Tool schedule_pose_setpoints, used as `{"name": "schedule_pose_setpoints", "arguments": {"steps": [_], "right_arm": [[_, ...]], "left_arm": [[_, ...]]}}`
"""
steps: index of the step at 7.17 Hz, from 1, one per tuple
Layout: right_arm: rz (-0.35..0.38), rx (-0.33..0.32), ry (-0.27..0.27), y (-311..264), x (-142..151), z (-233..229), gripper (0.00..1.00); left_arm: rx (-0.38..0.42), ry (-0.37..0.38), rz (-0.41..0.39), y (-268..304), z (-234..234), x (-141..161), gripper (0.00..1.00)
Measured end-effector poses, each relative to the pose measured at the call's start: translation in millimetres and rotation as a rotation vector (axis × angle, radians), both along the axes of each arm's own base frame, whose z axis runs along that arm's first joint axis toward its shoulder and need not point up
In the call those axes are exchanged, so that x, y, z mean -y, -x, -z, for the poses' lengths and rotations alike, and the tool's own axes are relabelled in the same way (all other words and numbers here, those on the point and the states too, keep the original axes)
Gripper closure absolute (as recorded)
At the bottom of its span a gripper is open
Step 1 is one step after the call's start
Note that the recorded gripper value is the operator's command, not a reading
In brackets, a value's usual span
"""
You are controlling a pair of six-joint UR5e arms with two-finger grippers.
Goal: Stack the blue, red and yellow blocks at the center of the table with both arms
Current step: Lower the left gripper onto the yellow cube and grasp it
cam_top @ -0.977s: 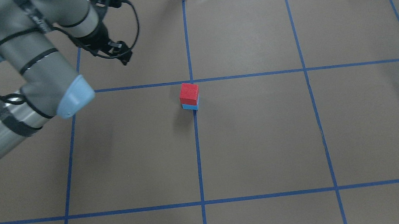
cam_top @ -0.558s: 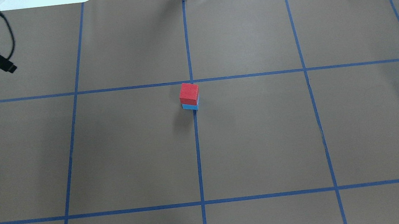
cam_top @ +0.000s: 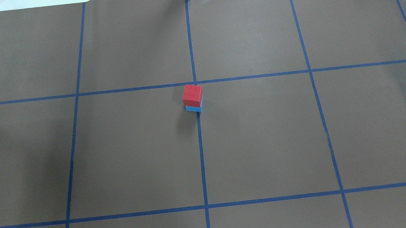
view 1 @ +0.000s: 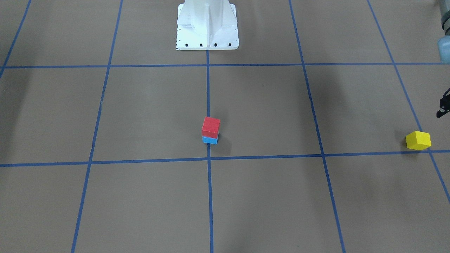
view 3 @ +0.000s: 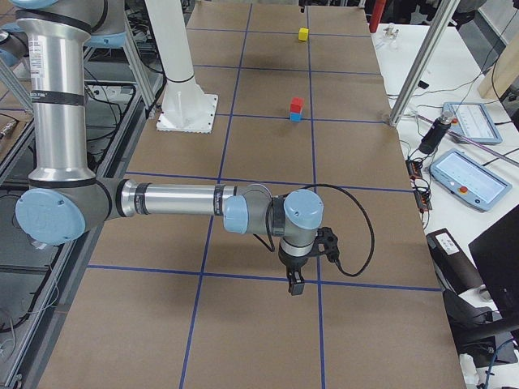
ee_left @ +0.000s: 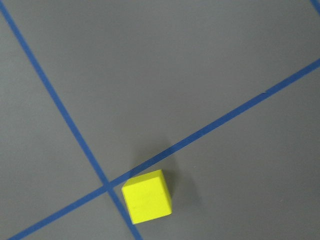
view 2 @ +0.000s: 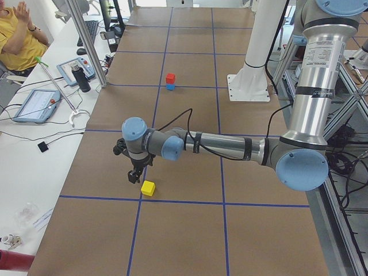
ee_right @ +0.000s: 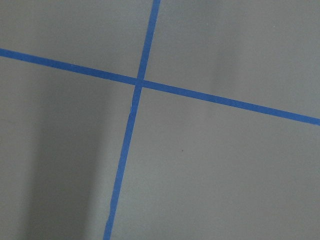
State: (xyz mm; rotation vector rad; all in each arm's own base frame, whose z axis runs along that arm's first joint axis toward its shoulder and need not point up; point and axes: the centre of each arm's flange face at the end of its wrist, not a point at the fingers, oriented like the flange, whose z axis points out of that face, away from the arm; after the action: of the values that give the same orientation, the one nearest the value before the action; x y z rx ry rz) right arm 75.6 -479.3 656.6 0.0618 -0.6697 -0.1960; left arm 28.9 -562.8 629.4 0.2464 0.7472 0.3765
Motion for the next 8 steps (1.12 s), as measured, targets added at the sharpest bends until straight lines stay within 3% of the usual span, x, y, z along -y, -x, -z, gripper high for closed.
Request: {"name": "schedule_pose_setpoints", "arguments": {"steps": [2, 3, 8], "right_arm": [[0.001, -0.001, -0.005, -0.1, 0.1, 0.5, 0.00], [0.000, -0.002, -0.017, -0.1, 0.7, 0.4, 0.00], [0.000, -0.001, -0.038, -0.1, 2.2, -5.5, 0.00]], "left_arm": [[-0.032, 0.061, 0.123, -6.3, -37.3, 0.9, 0.01], [-0.043, 0.082, 0.145, -18.5, -41.7, -1.6, 0.01], [-0.012, 0.112, 0.151, -89.0, -53.8, -5.7, 0.01]]}}
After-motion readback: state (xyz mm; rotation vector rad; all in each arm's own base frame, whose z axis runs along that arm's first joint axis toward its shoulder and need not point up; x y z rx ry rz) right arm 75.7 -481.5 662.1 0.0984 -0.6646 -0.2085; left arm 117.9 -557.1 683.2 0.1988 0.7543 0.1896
